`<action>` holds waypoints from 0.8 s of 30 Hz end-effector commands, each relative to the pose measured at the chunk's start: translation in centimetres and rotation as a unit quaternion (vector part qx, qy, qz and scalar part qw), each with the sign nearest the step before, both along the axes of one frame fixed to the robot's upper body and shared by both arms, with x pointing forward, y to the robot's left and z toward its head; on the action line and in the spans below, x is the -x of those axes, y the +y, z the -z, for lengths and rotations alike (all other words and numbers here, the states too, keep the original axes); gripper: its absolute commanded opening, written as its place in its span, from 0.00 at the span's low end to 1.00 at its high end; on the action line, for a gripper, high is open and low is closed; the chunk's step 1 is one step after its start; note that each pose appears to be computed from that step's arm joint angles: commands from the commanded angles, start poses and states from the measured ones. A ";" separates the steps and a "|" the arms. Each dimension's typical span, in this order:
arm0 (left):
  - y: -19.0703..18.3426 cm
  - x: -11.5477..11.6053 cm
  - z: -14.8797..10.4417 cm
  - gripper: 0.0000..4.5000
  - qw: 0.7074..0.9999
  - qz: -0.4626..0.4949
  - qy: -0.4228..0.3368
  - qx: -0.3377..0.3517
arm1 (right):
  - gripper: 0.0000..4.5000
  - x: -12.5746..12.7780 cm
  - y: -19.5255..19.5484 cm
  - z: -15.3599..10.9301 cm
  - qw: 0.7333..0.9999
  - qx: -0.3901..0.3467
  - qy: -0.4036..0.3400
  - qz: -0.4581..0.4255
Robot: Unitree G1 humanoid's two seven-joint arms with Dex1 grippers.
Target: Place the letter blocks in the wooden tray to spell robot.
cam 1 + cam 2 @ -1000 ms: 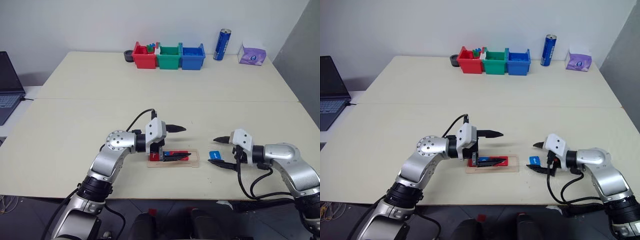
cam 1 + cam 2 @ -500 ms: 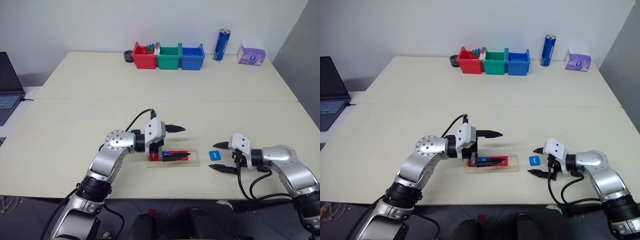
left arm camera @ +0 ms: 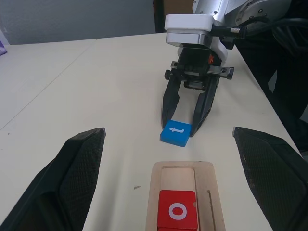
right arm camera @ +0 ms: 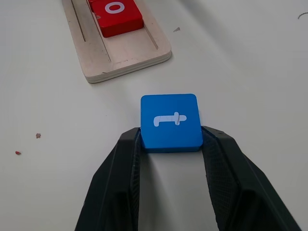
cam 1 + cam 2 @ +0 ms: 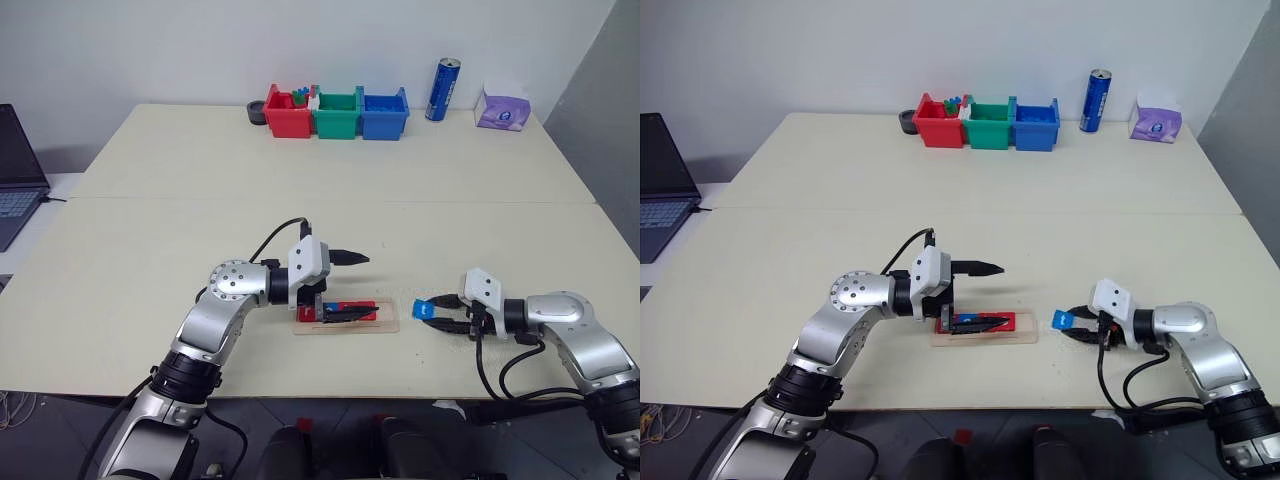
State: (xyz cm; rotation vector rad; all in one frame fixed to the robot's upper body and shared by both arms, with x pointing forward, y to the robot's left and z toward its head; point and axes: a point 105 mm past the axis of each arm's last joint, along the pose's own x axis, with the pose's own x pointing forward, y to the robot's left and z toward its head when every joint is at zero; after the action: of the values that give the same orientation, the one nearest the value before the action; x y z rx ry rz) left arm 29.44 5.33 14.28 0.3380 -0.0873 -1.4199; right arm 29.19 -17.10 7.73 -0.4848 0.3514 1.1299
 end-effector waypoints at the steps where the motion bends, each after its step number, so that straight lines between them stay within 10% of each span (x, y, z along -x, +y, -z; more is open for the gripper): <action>1: 0.0 0.7 -1.0 1.00 1.000 0.020 -0.019 0.003 | 0.33 -0.2 0.0 -1.0 1.000 0.000 -0.023 -0.004; 24: 5.1 0.8 0.3 1.00 0.999 0.013 -0.009 -0.051 | 0.33 0.3 5.6 -2.6 0.994 -0.013 -0.035 -0.106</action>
State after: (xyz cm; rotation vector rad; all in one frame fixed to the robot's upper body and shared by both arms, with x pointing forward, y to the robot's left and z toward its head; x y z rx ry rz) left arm 28.85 10.78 12.83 0.4226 0.0271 -1.4438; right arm 28.81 -11.97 9.56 -0.5052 0.2692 1.2943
